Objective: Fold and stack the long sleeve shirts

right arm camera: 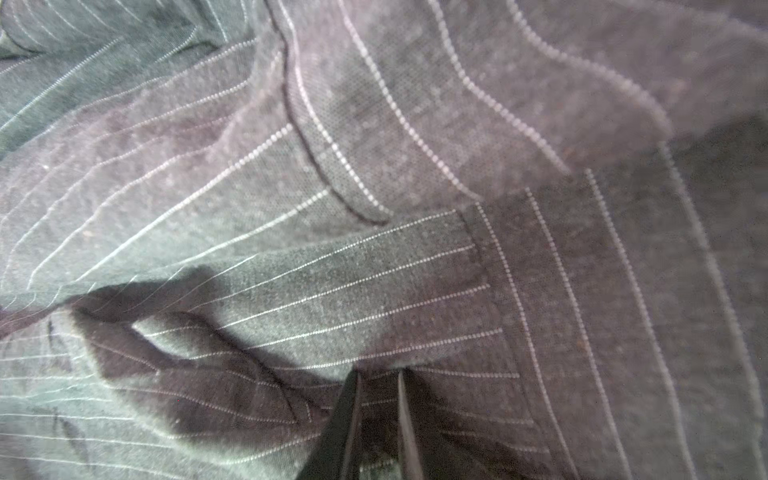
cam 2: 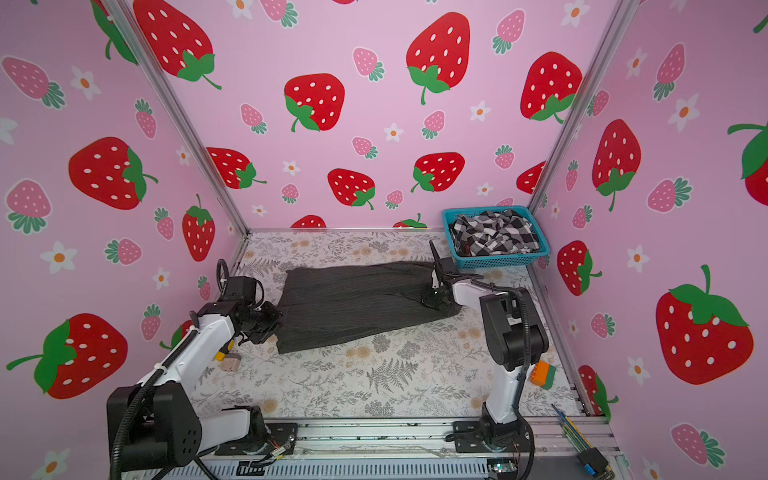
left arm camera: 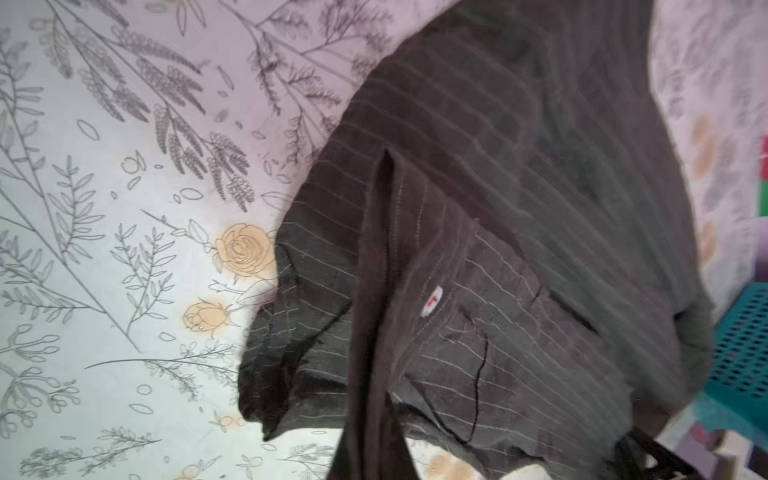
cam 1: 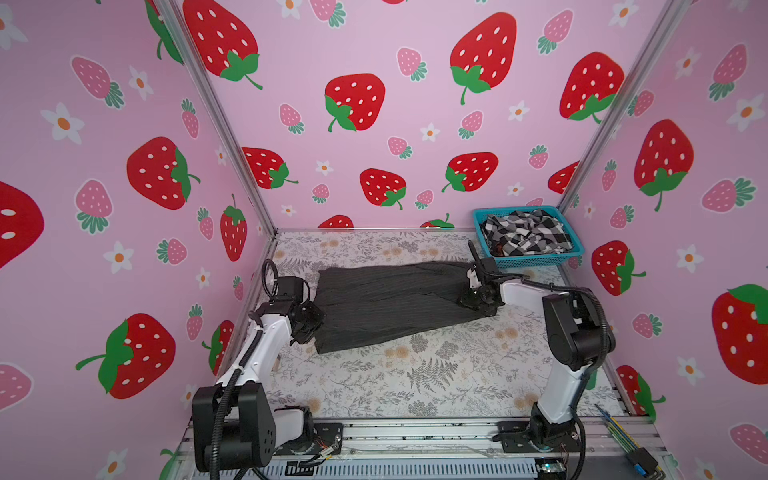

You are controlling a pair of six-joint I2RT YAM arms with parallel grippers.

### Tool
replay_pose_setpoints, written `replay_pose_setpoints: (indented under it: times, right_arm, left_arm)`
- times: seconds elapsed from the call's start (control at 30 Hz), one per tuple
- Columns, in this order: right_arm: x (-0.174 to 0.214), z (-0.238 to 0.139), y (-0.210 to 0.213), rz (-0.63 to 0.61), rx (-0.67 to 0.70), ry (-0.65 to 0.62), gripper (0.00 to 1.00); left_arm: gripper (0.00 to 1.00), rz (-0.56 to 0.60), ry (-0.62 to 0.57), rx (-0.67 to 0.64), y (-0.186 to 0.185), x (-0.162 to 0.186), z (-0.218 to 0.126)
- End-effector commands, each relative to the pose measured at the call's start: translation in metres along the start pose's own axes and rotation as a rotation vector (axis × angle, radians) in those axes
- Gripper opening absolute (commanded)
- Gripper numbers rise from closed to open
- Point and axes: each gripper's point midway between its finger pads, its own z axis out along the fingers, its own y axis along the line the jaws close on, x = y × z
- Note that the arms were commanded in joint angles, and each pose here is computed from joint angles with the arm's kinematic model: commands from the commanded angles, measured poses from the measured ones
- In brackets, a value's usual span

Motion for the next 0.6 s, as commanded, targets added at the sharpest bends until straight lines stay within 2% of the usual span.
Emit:
replay_pose_setpoints:
  times: [0.0, 0.1, 0.27, 0.33, 0.37, 0.57]
  right_arm:
    - [0.015, 0.009, -0.011, 0.003, 0.041, 0.047, 0.20]
    - [0.004, -0.006, -0.002, -0.010, 0.025, 0.006, 0.20]
    - [-0.015, -0.037, 0.023, -0.083, 0.028, -0.073, 0.27]
    - [-0.014, -0.038, 0.036, -0.129, 0.022, -0.083, 0.30]
    - [-0.012, -0.032, 0.040, -0.146, 0.024, -0.073, 0.30]
    - [-0.012, -0.002, 0.059, -0.185, -0.005, -0.038, 0.31]
  left_arm:
    - [0.52, -0.026, 0.081, -0.071, 0.023, 0.019, 0.024]
    - [0.56, -0.038, 0.074, -0.030, 0.021, 0.025, 0.011]
    - [0.75, 0.010, -0.133, -0.051, 0.007, -0.008, -0.064]
    - [0.78, 0.048, -0.137, -0.018, -0.016, -0.014, -0.071]
    - [0.75, 0.064, -0.123, -0.019, -0.026, -0.015, -0.067]
    - [0.28, 0.131, 0.058, -0.021, -0.076, 0.006, 0.013]
